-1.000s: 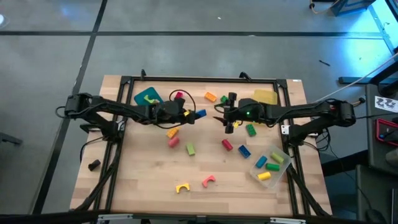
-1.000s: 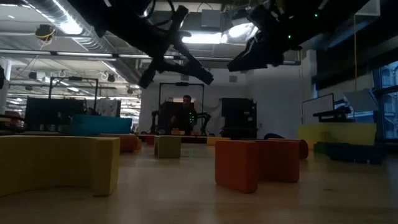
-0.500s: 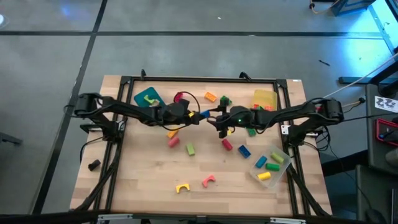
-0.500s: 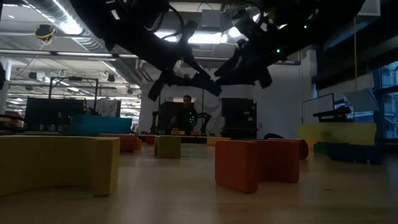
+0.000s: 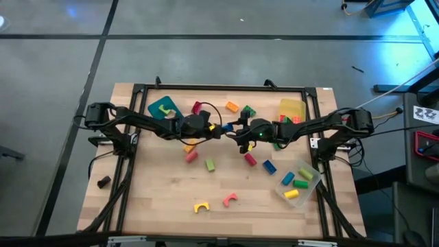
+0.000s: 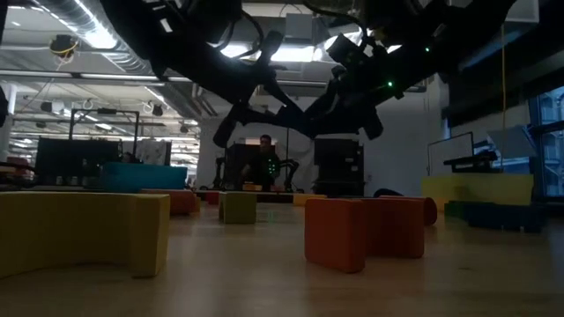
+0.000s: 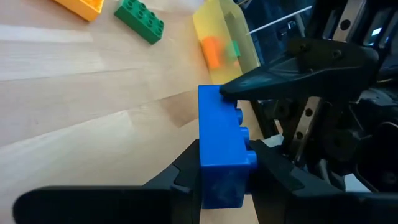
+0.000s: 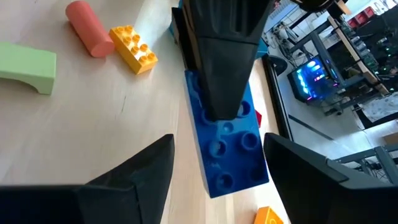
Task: Sort blocks by size
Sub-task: Put the blue game piece into the yellow bin
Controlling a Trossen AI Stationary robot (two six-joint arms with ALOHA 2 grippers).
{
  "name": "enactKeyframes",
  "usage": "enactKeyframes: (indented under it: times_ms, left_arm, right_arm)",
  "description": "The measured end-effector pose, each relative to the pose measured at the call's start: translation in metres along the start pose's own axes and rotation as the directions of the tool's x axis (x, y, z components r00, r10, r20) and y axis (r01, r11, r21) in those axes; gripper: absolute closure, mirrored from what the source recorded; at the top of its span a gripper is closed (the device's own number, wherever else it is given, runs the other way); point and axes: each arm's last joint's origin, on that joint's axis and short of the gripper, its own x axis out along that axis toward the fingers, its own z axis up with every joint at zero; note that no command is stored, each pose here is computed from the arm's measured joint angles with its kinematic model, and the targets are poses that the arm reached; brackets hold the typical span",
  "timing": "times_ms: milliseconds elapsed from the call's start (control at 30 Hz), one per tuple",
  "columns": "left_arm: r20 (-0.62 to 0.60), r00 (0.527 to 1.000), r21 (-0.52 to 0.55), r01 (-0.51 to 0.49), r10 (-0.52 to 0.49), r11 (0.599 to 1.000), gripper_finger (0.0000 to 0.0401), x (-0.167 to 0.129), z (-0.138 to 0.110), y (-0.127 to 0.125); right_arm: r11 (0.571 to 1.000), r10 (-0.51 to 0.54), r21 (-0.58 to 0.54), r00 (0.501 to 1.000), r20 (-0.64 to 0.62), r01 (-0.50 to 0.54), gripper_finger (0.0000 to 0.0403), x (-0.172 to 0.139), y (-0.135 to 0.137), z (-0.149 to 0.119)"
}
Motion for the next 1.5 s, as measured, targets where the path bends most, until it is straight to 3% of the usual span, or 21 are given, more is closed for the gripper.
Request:
enactKeyframes:
  times_ms: [467, 567, 767, 933, 1200, 1367, 1500]
  left_arm:
    - [-0.031, 0.999, 0.042, 0.021, -0.02, 0.999, 0.031, -0.002, -0.008, -0.004]
    - [-0.031, 0.999, 0.043, 0.021, -0.02, 0.999, 0.0309, -0.002, -0.008, -0.004]
    - [-0.033, 0.999, 0.093, 0.02, -0.017, 0.995, 0.0309, -0.002, -0.008, -0.004]
    - [-0.031, 0.999, 0.186, 0.024, -0.019, 0.982, 0.0292, -0.002, -0.008, -0.004]
    - [-0.126, 0.991, 0.213, 0.074, -0.048, 0.974, 0.0229, -0.001, -0.005, -0.001]
    - [-0.205, 0.974, 0.237, 0.141, -0.092, 0.961, 0.0214, 0.0, 0.002, 0.001]
    - [-0.211, 0.974, 0.287, 0.139, -0.079, 0.948, 0.0215, 0.0, 0.01, 0.006]
  right_arm:
    - [1.0, 0.0, 0.004, 1.0, 0.001, 0.0, 0.0157, 0.0, 0.0, 0.0]
    - [1.0, 0.003, 0.011, 1.0, 0.002, -0.003, 0.0177, 0.0, 0.0, 0.0]
    - [0.999, 0.048, 0.007, 0.999, 0.024, -0.048, 0.0255, 0.0, 0.002, 0.0]
    - [0.999, 0.052, 0.01, 0.999, 0.016, -0.052, 0.0257, 0.0, 0.002, -0.001]
    - [0.994, 0.099, 0.042, 0.991, -0.09, -0.096, 0.0251, -0.003, 0.007, -0.009]
    - [1.0, 0.015, 0.009, 0.975, -0.221, -0.014, 0.0253, -0.013, 0.002, -0.014]
    - [0.997, -0.069, -0.043, 0.937, -0.341, 0.058, 0.0252, -0.031, -0.006, -0.017]
